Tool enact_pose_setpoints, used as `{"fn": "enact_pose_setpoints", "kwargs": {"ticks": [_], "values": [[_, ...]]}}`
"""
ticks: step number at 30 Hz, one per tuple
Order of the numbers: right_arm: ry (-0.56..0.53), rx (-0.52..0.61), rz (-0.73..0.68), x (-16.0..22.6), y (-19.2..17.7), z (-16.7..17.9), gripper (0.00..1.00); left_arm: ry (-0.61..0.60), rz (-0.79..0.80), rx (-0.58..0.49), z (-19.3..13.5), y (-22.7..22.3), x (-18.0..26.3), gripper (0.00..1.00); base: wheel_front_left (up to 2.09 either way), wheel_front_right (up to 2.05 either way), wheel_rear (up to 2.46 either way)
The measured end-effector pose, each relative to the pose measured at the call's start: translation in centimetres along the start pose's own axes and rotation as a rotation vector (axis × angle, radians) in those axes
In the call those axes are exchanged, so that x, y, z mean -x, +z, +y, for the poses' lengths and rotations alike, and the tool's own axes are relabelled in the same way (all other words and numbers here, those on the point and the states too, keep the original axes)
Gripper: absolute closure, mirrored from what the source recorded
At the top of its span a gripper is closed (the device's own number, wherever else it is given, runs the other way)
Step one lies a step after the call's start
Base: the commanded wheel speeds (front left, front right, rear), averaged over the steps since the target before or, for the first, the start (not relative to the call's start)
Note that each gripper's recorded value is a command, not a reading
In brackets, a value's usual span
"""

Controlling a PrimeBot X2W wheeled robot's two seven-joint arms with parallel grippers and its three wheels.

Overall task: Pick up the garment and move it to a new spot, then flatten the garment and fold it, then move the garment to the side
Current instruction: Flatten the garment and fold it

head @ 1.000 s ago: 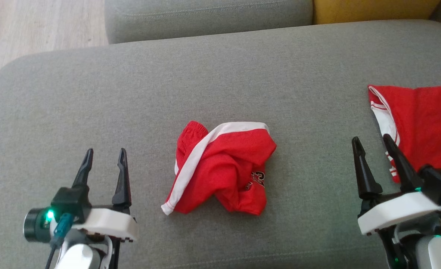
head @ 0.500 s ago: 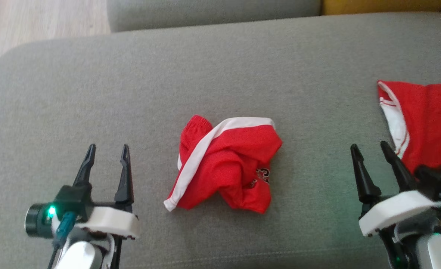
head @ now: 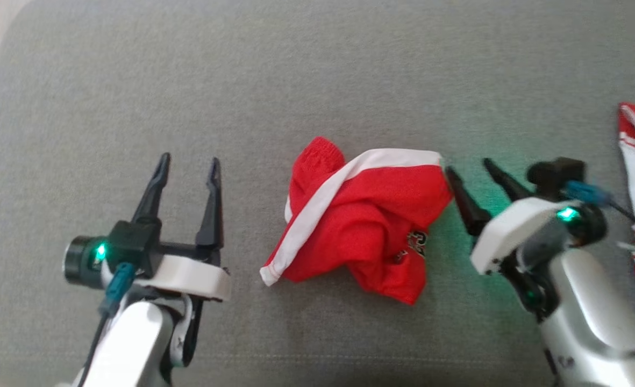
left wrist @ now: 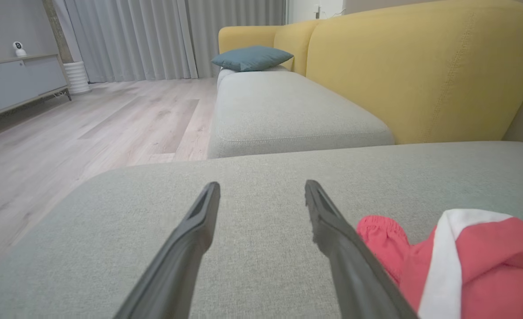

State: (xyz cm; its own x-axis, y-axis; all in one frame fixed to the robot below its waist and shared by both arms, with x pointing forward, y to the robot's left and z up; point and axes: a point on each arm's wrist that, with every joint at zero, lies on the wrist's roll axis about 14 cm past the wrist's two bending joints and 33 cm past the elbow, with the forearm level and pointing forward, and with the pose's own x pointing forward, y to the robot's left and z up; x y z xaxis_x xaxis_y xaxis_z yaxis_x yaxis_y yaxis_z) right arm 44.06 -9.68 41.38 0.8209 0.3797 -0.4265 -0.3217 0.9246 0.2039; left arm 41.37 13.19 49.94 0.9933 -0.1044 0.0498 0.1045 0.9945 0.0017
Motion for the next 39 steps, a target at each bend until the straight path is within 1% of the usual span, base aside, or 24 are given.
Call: {"fn": "enact_pose_setpoints", "kwargs": {"ticks": [3,6,7,8,9,11,13,17,19,22,25,27,29,31,35,37,38,39], "values": [[0.062,0.001,0.077,-1.6,-1.5,1.6,0.00,0.011,0.022,0.004,0.2,-0.7,0.1,0.00,0.00,0.00,0.00],[0.110,-0.005,0.141,-2.3,-2.6,2.8,0.00,0.016,0.037,-0.005,0.6,-1.3,0.2,0.00,0.00,0.00,0.00],[0.118,-0.012,0.158,-2.4,-3.0,2.9,0.11,0.016,0.038,-0.009,0.6,-1.3,0.2,0.00,0.00,0.00,0.00],[0.127,-0.016,0.169,-2.5,-3.2,3.1,0.61,0.017,0.037,-0.010,0.6,-1.3,0.2,0.00,0.00,0.00,0.00],[0.135,-0.023,0.171,-2.4,-3.3,3.3,1.00,0.017,0.035,-0.012,0.6,-1.2,0.2,0.00,0.00,0.00,0.00],[0.145,-0.033,0.158,-2.4,-3.2,3.6,1.00,0.017,0.032,-0.009,0.6,-1.1,0.2,0.00,0.00,0.00,0.00],[0.145,-0.039,0.116,-2.4,-2.5,3.5,1.00,0.018,0.028,-0.008,0.6,-1.0,0.1,0.00,0.00,0.00,0.00],[0.113,-0.024,-0.005,-1.9,0.3,2.0,1.00,0.021,0.014,-0.013,0.7,-0.6,-0.1,0.00,0.00,0.00,0.00],[0.081,0.007,-0.053,-1.3,1.5,0.9,1.00,0.018,0.009,-0.010,0.5,-0.4,-0.1,0.00,0.00,0.00,0.00],[0.000,0.058,-0.095,0.1,2.6,-1.9,1.00,0.008,0.006,-0.005,0.2,-0.4,-0.2,0.00,0.00,0.00,0.00],[-0.086,0.149,-0.133,1.9,3.7,-4.5,1.00,0.000,0.002,-0.006,-0.2,-0.3,-0.4,0.00,0.00,0.00,0.00],[-0.122,0.211,-0.145,2.8,4.4,-5.3,1.00,-0.006,0.001,-0.004,-0.3,-0.3,-0.5,0.00,0.00,0.00,0.00],[-0.124,0.246,-0.115,3.3,3.8,-4.9,1.00,-0.015,0.000,-0.001,-0.5,-0.3,-0.6,0.00,0.00,0.00,0.00],[-0.102,0.250,-0.049,3.7,1.6,-3.8,1.00,-0.018,-0.001,0.002,-0.6,-0.3,-0.6,0.00,0.00,0.00,0.00],[-0.064,0.187,0.099,5.0,-4.1,-1.7,1.00,-0.020,-0.005,0.004,-0.7,-0.1,-0.7,0.00,0.00,0.00,0.00],[-0.064,0.158,0.138,5.5,-5.8,-1.3,1.00,-0.022,-0.008,0.005,-0.7,0.0,-0.7,0.00,0.00,0.00,0.00],[-0.068,0.147,0.146,5.7,-6.2,-1.2,0.97,-0.023,-0.010,0.004,-0.8,0.0,-0.7,0.00,0.00,0.00,0.00],[-0.074,0.136,0.140,5.7,-6.2,-1.3,0.35,-0.025,-0.010,0.005,-0.8,0.0,-0.7,0.00,0.00,0.00,0.00]]}}
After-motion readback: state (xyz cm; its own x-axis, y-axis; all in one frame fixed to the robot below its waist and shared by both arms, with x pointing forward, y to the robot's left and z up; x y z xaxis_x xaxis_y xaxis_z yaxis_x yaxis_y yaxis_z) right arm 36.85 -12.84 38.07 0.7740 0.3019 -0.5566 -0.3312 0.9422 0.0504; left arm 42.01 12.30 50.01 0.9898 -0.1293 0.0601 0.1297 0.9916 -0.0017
